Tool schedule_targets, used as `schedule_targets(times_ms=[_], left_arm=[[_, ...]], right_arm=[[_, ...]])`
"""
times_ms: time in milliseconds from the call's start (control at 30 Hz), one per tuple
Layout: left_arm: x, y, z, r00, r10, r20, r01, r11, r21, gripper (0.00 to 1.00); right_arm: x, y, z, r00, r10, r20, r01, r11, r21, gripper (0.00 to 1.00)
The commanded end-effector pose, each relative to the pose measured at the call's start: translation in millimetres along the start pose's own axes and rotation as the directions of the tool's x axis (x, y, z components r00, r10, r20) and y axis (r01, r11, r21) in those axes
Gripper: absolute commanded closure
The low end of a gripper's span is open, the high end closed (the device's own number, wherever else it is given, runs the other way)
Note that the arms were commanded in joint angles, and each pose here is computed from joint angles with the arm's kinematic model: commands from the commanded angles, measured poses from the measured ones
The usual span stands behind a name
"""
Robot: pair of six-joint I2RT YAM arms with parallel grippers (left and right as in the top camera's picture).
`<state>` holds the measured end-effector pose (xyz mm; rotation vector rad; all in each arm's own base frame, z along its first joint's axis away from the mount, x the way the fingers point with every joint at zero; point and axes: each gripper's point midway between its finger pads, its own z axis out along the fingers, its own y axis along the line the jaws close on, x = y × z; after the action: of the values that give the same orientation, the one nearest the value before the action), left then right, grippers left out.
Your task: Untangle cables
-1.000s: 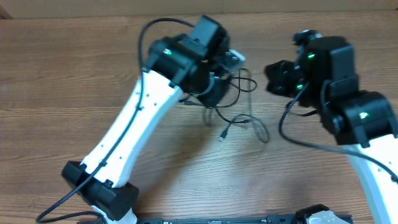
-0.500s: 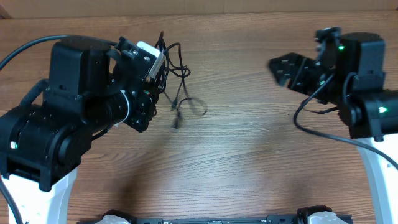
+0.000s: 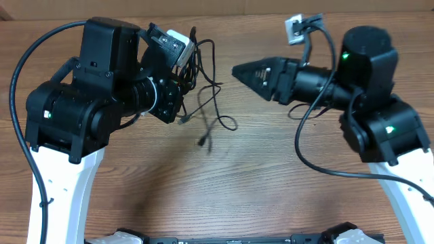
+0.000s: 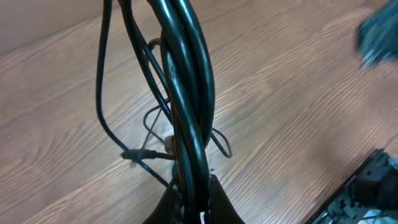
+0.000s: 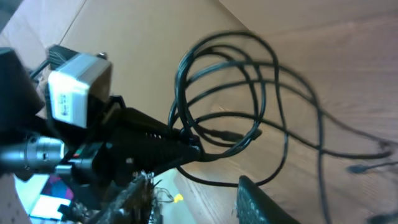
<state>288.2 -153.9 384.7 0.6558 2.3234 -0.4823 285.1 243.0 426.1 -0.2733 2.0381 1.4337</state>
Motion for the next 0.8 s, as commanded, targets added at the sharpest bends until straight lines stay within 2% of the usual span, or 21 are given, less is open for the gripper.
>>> schedule_targets(times_ms=[0, 133, 367, 533, 767], left_arm=[[-13, -18, 6, 0.997, -0.074, 0.027, 0.070, 0.990, 0.125, 0.96], [-21, -37, 14, 0.988, -0.154, 0.004, 0.148, 0.954, 0.262, 0.96], [-16, -50, 36, 0.985, -0.157, -0.070, 0.171, 0.942, 0.289, 0.96], [-12, -73, 48, 0.988, -0.110, -0.108, 0.139, 0.935, 0.325, 0.96], [-14, -73, 49, 0.990, -0.103, -0.094, 0.128, 0.941, 0.314, 0.96]], right_arm=[[-5, 8, 5, 0.999, 0.022, 0.045, -0.024, 0.999, 0.028, 0.58], [-4, 4, 14, 0.999, 0.027, 0.029, -0.028, 0.999, 0.027, 0.57], [-6, 1, 18, 0.999, 0.027, 0.030, -0.028, 0.999, 0.029, 0.57], [-9, -4, 18, 0.999, 0.019, 0.051, -0.022, 0.998, 0.053, 0.58], [-10, -5, 18, 0.999, -0.007, 0.054, 0.003, 0.998, 0.061, 0.59]])
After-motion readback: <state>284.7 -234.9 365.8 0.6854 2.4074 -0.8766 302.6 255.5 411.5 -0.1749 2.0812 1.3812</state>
